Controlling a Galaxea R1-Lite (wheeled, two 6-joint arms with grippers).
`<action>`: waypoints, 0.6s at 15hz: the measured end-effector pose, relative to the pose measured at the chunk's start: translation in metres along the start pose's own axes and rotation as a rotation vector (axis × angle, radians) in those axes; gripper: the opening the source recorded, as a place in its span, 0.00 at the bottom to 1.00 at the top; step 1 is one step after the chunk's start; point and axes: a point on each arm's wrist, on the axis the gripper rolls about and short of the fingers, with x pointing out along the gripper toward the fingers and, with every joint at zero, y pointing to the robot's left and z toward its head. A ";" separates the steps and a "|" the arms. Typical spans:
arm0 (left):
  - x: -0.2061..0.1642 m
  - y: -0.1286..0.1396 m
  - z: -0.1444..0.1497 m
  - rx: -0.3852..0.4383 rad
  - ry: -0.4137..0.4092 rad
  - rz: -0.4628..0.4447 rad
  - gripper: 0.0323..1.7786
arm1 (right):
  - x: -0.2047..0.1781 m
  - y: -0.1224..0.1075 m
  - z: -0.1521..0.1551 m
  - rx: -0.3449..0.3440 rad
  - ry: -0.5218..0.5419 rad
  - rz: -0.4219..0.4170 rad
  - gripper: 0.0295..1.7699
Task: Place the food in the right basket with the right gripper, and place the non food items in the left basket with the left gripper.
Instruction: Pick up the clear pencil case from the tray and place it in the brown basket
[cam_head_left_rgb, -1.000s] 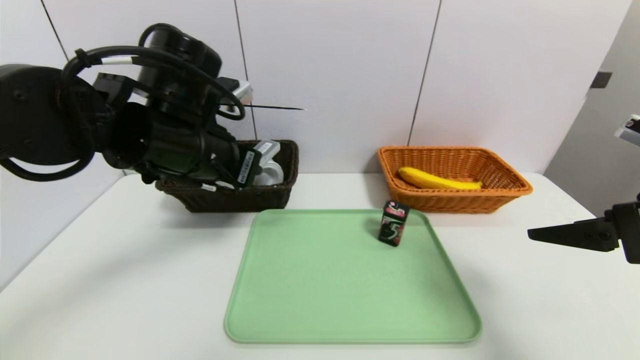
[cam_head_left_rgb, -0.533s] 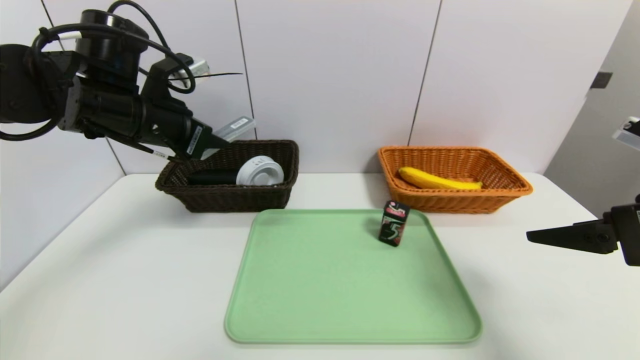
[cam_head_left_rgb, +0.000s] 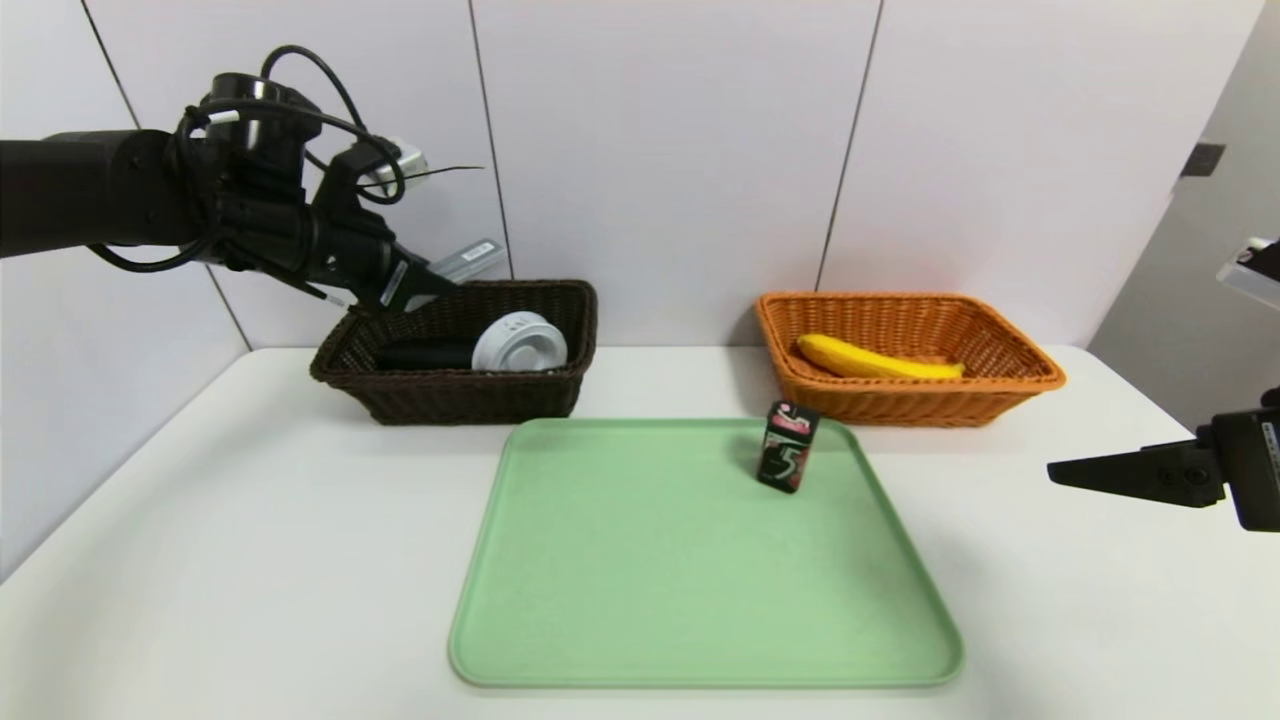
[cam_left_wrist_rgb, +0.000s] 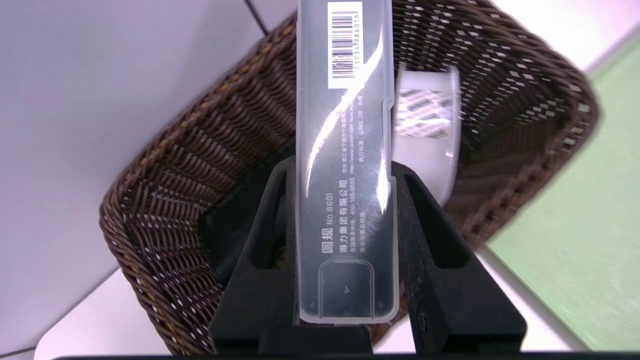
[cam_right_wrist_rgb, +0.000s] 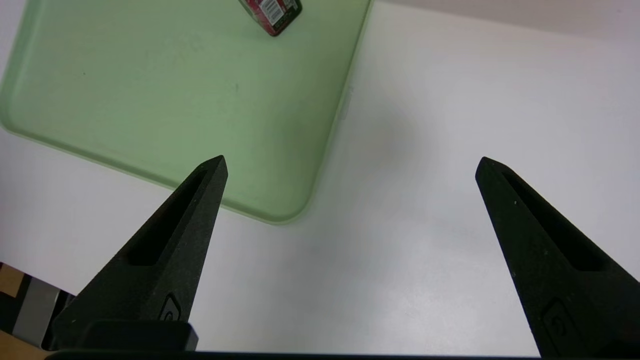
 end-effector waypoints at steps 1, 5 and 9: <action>0.007 0.006 -0.003 -0.005 0.005 0.008 0.31 | 0.001 0.000 0.001 -0.001 -0.004 0.000 0.97; 0.036 0.022 -0.025 -0.041 0.063 0.005 0.31 | 0.005 -0.001 0.001 0.003 0.010 0.001 0.97; 0.053 0.032 -0.044 -0.073 0.105 0.002 0.31 | 0.009 -0.002 0.002 0.005 0.020 0.001 0.97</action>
